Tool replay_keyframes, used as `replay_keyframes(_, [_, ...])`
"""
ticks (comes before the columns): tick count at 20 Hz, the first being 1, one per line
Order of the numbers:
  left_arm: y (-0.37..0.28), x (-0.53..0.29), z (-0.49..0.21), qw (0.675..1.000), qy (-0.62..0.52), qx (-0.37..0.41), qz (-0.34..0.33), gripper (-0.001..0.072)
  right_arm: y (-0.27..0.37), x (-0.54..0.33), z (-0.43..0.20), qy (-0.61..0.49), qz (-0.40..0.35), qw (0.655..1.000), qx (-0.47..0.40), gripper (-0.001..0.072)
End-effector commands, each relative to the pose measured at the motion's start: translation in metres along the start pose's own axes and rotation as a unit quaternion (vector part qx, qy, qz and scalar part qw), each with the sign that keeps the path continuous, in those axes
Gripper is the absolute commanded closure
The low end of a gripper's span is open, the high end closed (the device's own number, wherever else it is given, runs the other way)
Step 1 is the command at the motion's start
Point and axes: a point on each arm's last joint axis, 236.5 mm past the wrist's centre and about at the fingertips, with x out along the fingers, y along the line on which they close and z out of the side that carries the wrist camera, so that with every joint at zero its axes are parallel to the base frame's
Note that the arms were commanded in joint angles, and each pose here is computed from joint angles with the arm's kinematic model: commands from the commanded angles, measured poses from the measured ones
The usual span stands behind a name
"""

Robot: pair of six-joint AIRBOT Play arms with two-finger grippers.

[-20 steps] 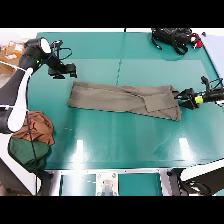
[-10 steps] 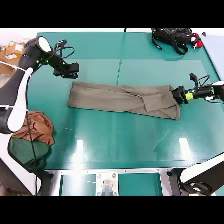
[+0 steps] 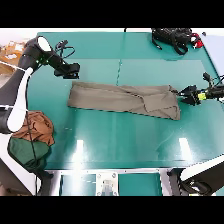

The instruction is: Fold the shirts.

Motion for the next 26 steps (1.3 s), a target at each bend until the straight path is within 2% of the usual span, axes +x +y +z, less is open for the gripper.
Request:
replay_keyframes(1, [-0.001,0.0,0.003,1.0,-0.006,-0.001,-0.003,0.0532,0.012,0.003,-0.007,0.018,0.018,1.0,-0.012,0.0008])
replay_keyframes(7, [-0.001,0.0,0.0,1.0,-0.001,-0.001,-0.003,0.0532,0.03,0.006,-0.038,0.089,0.047,0.994,-0.041,0.0008])
replay_keyframes(17, [-0.003,0.001,0.003,1.0,-0.007,-0.002,-0.008,0.0532,0.029,0.05,-0.005,0.04,-0.001,0.998,-0.055,0.0011])
replay_keyframes(19, [-0.007,0.001,0.004,1.0,-0.007,-0.004,-0.015,0.0532,0.027,0.064,-0.01,0.055,0.001,0.998,-0.042,0.0039])
replay_keyframes(20, [-0.009,0.001,0.003,1.0,-0.007,-0.004,-0.019,0.0533,0.026,0.07,-0.012,0.062,0.002,0.997,-0.034,0.0165])
replay_keyframes(22, [-0.018,0.004,0.001,1.0,-0.004,0.01,-0.025,0.0534,0.026,0.074,-0.015,0.07,0.004,0.997,-0.033,0.0598])
replay_keyframes(23, [-0.025,0.006,0.0,0.999,-0.002,0.019,-0.029,0.0535,0.028,0.073,-0.015,0.07,0.005,0.997,-0.035,0.0689])
replay_keyframes(24, [-0.034,0.01,-0.003,0.999,0.001,0.028,-0.032,0.0638,0.03,0.07,-0.014,0.071,0.007,0.997,-0.039,0.0688])
replay_keyframes(25, [-0.046,0.013,-0.004,0.998,-0.001,0.048,-0.036,0.0681,0.034,0.067,-0.012,0.073,0.008,0.996,-0.042,0.0688])
replay_keyframes(26, [-0.06,0.018,-0.003,0.997,-0.007,0.061,-0.04,0.0682,0.039,0.061,-0.009,0.073,0.01,0.996,-0.043,0.0689])
